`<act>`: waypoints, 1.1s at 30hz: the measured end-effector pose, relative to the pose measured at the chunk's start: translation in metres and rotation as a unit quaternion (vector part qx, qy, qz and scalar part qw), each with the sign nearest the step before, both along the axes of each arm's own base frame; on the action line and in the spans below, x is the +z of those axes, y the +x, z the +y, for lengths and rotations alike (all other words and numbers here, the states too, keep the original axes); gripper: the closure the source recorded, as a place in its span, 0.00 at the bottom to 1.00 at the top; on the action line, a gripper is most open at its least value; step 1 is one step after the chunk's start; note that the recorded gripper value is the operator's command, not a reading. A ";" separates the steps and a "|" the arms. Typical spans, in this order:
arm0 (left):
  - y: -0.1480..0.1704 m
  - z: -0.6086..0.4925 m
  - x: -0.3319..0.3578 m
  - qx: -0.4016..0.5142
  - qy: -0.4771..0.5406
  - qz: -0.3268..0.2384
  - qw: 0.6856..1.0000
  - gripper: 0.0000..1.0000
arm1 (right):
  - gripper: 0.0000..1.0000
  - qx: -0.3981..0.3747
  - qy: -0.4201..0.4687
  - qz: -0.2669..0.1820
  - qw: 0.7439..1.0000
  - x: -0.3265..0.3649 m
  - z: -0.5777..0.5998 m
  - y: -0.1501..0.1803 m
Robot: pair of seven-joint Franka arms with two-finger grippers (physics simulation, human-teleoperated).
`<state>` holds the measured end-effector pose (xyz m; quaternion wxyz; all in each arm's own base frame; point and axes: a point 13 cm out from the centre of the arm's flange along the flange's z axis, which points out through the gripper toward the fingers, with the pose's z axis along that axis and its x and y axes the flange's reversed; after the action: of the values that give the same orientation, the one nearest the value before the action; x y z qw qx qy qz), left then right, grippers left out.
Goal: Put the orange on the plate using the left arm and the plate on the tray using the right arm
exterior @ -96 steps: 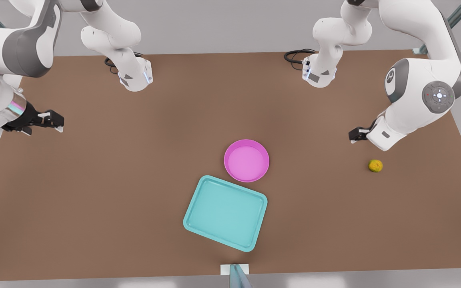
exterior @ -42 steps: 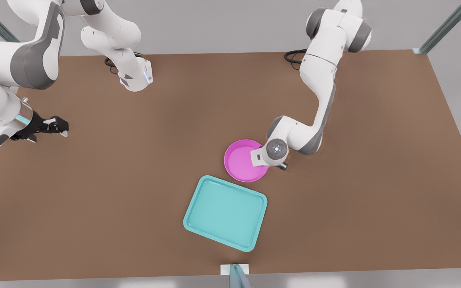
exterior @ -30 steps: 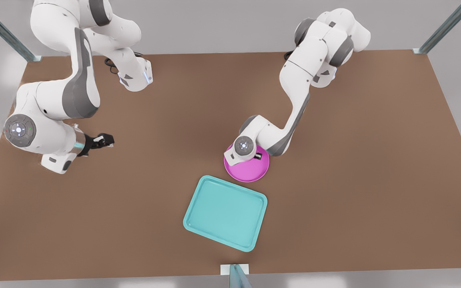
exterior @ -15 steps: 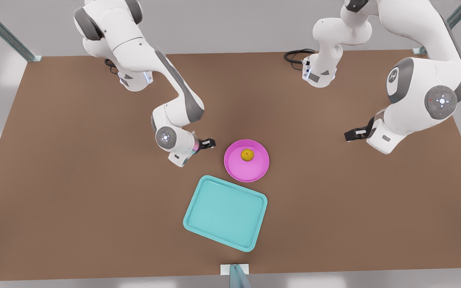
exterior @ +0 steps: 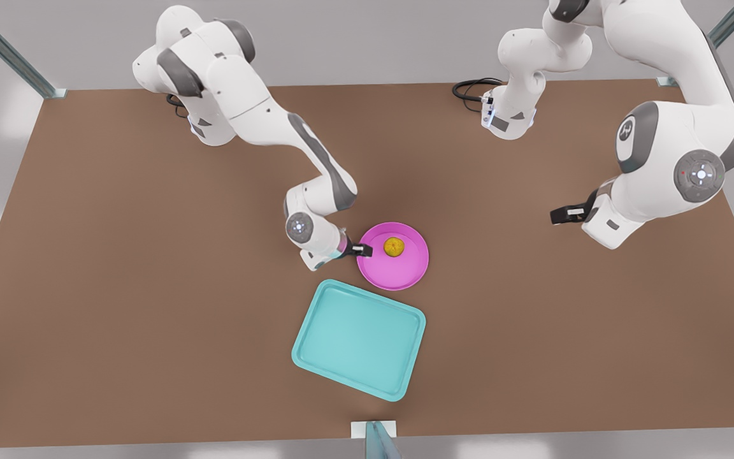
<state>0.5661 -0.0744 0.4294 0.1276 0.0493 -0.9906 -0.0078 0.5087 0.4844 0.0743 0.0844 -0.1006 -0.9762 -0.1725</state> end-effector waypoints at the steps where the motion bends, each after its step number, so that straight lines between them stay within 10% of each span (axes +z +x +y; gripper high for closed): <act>1: 0.000 0.000 0.000 -0.001 0.000 0.001 1.000 0.00 | 0.00 -0.001 -0.001 0.002 1.000 -0.004 0.001 -0.002; 11: -0.002 0.003 -0.004 -0.011 -0.003 0.008 1.000 0.00 | 0.00 -0.005 0.001 0.012 1.000 -0.029 0.020 -0.013; 14: -0.002 0.003 -0.003 -0.013 -0.003 0.008 1.000 0.00 | 0.13 -0.004 0.002 0.012 1.000 -0.030 0.022 -0.013; 19: -0.003 0.003 -0.003 -0.017 -0.004 0.010 1.000 0.00 | 0.72 -0.002 0.012 0.008 1.000 -0.024 0.027 -0.009; 33: -0.004 0.004 -0.003 -0.022 -0.005 0.012 1.000 0.00 | 0.79 0.019 0.028 -0.006 0.999 -0.007 0.043 -0.005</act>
<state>0.5620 -0.0700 0.4262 0.1396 0.0272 -0.9898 -0.0060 0.5034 0.5279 0.0677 0.0849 -0.0792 -0.9732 -0.1983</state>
